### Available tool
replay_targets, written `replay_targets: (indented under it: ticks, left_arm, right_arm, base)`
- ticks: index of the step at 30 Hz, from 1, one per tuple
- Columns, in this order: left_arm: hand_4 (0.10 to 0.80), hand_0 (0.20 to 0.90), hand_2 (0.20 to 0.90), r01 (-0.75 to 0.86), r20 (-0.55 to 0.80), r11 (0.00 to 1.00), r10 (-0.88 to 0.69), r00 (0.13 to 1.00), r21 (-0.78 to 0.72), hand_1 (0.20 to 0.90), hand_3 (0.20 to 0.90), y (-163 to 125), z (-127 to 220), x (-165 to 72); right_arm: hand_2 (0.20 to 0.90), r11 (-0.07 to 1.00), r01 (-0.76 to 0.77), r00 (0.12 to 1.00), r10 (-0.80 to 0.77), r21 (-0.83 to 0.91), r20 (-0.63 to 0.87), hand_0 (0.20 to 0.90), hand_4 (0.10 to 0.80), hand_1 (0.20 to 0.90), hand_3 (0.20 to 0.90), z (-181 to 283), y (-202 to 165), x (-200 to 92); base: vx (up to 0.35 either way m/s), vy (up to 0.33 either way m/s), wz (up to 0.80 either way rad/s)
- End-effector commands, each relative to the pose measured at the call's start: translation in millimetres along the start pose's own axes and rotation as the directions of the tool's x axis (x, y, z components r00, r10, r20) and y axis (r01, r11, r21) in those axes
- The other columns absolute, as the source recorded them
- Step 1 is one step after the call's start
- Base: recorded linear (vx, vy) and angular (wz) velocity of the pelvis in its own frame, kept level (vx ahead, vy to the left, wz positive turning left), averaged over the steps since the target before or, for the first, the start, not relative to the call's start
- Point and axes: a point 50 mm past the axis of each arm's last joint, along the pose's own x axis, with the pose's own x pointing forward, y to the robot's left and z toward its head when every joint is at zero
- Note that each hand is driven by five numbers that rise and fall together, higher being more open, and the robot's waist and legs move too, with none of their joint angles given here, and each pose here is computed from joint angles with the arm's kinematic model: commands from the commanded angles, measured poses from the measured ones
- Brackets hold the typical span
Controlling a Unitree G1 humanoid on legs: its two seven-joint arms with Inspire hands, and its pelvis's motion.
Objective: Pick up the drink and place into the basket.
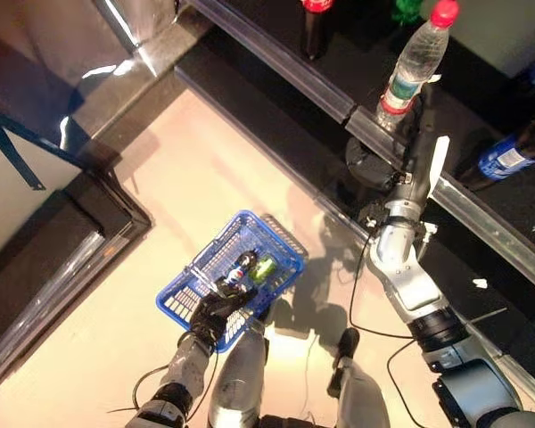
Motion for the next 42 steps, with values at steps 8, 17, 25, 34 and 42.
replay_targets:
  ticks: [8,17,25,34,42]
  left_arm:
    - [0.100,0.300,0.300,-0.029,-0.040,0.999,0.031,0.999,0.043,0.300,0.200,17.5,-18.6,-19.5]
    - [0.100,0.300,0.300,-0.028,-0.012,0.999,0.028,1.000,0.024,0.300,0.200,12.4,-9.7,-15.5]
    - [0.100,0.300,0.300,0.003,-0.012,1.000,-0.002,1.000,0.018,0.300,0.200,6.2,-9.5,-14.4]
    - [0.100,0.300,0.300,0.021,0.001,1.000,-0.021,1.000,0.000,0.300,0.200,4.1,-6.5,-14.6]
    - [0.100,0.300,0.300,0.048,0.033,0.999,-0.047,0.998,-0.022,0.300,0.200,-0.9,2.8,-14.8]
  right_arm:
    - [0.900,0.943,0.242,0.894,-0.309,0.229,0.325,0.900,0.800,0.900,0.900,89.9,-16.6,43.8]
    - [0.900,0.902,0.308,0.879,-0.391,0.303,0.272,0.900,0.800,0.900,0.900,102.6,-22.0,59.6]
    - [0.900,0.893,0.269,0.895,-0.370,0.361,0.250,0.900,0.800,0.900,0.900,118.5,-17.3,72.0]
    - [0.900,0.908,0.184,0.916,-0.298,0.377,0.270,0.900,0.800,0.900,0.900,137.1,-8.7,82.0]
    - [0.900,0.919,0.151,0.909,-0.274,0.364,0.314,0.900,0.800,0.900,0.900,158.5,-6.6,91.4]
  base:
    - [0.005,-0.008,-0.02]
    - [0.008,-0.004,-0.04]
    - [0.012,0.008,-0.04]
    - [0.008,0.005,0.00]
    - [0.004,0.017,0.00]
